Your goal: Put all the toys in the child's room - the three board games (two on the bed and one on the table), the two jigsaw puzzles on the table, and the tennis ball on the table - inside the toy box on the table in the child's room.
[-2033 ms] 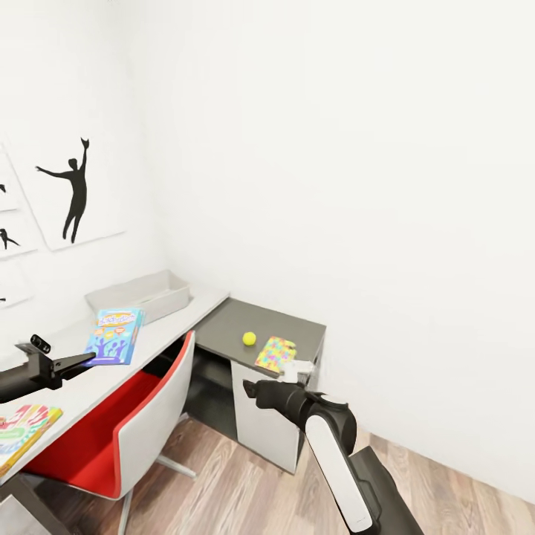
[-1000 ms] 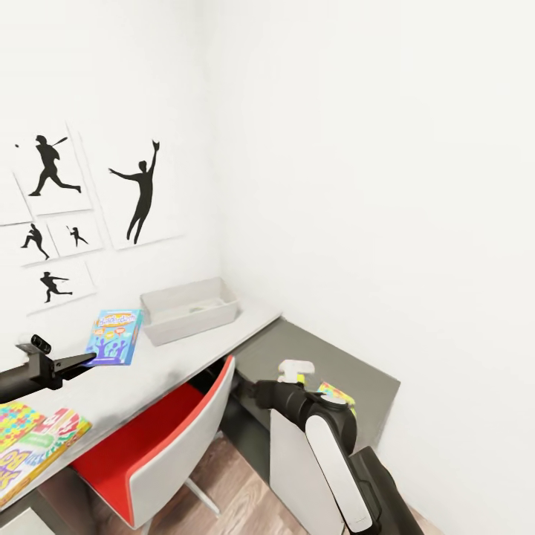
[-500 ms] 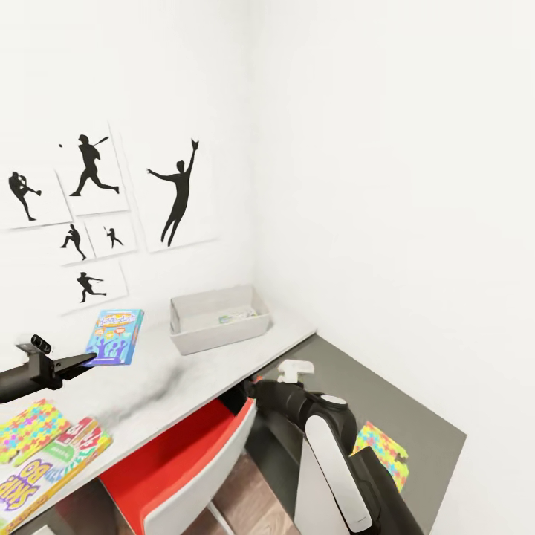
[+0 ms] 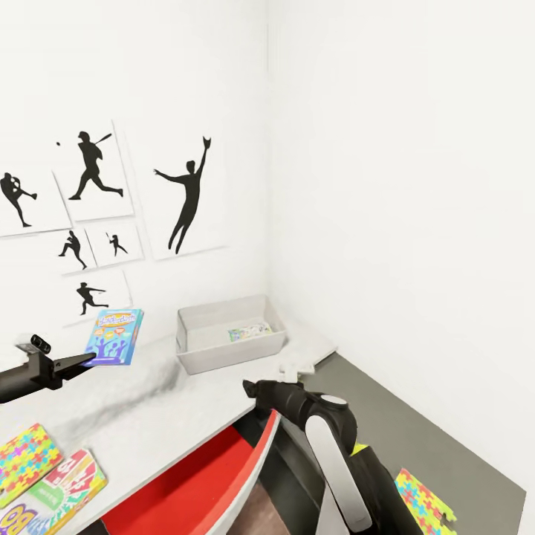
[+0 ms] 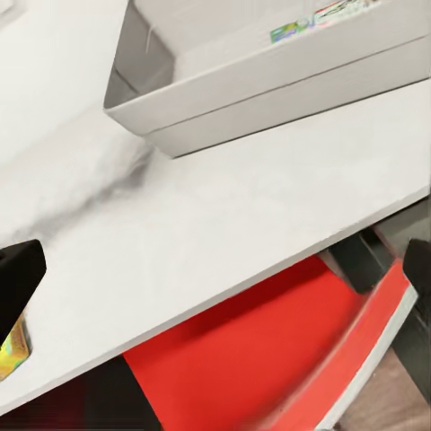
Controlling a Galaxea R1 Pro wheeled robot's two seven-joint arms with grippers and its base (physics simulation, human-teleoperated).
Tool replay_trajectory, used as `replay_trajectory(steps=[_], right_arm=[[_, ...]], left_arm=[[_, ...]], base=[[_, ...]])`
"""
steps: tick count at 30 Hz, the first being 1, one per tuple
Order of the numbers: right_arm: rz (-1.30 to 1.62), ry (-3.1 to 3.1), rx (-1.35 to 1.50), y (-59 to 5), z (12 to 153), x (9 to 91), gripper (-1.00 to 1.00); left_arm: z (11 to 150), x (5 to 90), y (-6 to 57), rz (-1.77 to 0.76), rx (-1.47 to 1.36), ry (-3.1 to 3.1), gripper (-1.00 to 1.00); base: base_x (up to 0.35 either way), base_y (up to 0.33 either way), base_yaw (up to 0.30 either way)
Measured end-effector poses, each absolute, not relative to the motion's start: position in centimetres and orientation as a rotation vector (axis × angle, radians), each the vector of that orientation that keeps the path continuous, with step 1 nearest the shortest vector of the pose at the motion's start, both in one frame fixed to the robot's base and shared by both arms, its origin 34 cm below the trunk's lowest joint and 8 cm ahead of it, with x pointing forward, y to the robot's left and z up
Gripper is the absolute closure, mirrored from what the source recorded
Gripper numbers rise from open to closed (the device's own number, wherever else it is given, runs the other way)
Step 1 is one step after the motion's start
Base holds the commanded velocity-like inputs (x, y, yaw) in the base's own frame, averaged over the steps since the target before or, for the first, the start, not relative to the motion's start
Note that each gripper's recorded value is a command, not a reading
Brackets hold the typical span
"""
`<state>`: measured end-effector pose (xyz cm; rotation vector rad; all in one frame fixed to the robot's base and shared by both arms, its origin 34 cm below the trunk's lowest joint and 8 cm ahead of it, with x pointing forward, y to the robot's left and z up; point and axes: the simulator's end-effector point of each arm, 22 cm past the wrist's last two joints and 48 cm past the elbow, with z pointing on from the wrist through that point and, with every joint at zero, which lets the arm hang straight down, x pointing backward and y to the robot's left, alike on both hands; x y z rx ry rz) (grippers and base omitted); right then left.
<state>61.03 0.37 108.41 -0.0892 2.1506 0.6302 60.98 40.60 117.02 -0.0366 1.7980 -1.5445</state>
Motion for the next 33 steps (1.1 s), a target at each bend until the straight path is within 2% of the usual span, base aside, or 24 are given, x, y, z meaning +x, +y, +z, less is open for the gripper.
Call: replay_trajectory(steps=[4,12,23,33], right_arm=[[0.634,2.102,-0.058,0.2,109.3,61.8,-1.0],[0.632,2.075,-0.039,0.0,109.8,62.2,-1.0],[0.634,2.071,-0.067,0.9,110.1,61.7,-1.0],[0.636,2.069,-0.07,1.0,110.1,61.7,-1.0]], left_arm=[[117.0,61.0,40.6,-1.544,-0.037,1.798,1.0],[117.1,61.0,40.6,-1.545,-0.036,1.796,1.0],[117.2,60.9,40.6,-1.544,-0.033,1.793,1.0],[117.2,61.0,40.6,-1.544,-0.032,1.792,1.0]], base=[[0.217,0.001,0.001],[0.046,0.078,0.005],[0.16,0.051,0.22],[0.131,0.064,0.038]])
